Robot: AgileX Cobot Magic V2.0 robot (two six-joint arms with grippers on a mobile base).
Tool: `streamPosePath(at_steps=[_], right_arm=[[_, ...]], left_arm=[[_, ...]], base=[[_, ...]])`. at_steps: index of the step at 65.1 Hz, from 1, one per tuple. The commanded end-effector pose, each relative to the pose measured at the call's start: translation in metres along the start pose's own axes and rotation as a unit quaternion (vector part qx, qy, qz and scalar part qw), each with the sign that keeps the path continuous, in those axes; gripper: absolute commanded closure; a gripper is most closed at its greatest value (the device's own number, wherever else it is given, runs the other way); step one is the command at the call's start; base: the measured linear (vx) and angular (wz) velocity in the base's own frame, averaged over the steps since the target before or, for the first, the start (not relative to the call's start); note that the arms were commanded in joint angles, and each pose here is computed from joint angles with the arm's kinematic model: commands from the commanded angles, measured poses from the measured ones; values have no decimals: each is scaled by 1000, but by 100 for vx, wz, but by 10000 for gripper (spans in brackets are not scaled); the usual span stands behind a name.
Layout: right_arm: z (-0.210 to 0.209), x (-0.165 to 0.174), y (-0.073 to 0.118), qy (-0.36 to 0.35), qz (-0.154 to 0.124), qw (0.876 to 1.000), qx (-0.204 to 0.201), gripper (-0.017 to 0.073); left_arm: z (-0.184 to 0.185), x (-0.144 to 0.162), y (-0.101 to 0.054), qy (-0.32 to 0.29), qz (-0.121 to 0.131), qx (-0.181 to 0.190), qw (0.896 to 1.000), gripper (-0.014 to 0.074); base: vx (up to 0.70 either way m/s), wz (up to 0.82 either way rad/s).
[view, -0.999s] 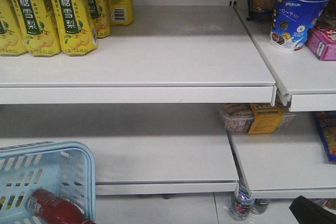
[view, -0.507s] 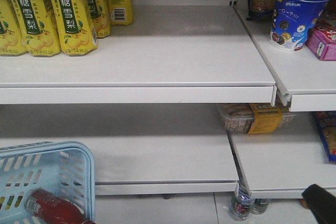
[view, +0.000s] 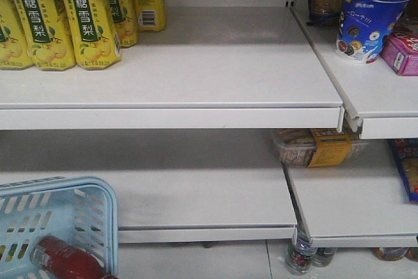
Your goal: Place coke in basket with both arms
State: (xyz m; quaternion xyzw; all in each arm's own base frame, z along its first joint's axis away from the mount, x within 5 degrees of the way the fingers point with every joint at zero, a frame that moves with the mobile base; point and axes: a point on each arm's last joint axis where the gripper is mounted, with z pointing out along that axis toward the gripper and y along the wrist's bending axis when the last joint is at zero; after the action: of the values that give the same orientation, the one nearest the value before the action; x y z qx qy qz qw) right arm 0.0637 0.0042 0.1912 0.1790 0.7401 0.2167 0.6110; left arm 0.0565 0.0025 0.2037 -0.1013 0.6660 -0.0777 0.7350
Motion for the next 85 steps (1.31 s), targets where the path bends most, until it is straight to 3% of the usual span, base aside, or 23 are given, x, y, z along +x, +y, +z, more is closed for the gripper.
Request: streamPosePath(at_steps=[1, 15, 21, 45, 59, 75, 85], right_arm=[[-1, -9, 10, -13, -14, 999, -29, 564], [0, 4, 7, -14, -83, 995, -56, 564], [-4, 1, 8, -46, -112, 990, -65, 564], [-9, -7, -1, -112, -132, 985, 14, 564], [-9, -7, 0, -113, -172, 979, 19, 564], [-9, -7, 0, -113, -189, 975, 21, 564], [-9, -7, 0, -113, -185, 976, 20, 564]], left_arm=[[-4, -25, -8, -100, -26, 36, 994, 600], [-4, -25, -8, -100, -26, 36, 994, 600], [-4, -25, -8, -100, -26, 36, 994, 600], [-4, -25, -8, -100, -26, 36, 994, 600], [-4, -25, -8, -100, -26, 36, 994, 600], [-4, -25, -8, -100, -26, 36, 994, 600], [-4, -25, -8, -100, -26, 36, 994, 600]], base=[[0, 0], [0, 0], [0, 0], [0, 0], [0, 0], [0, 0], [0, 0]])
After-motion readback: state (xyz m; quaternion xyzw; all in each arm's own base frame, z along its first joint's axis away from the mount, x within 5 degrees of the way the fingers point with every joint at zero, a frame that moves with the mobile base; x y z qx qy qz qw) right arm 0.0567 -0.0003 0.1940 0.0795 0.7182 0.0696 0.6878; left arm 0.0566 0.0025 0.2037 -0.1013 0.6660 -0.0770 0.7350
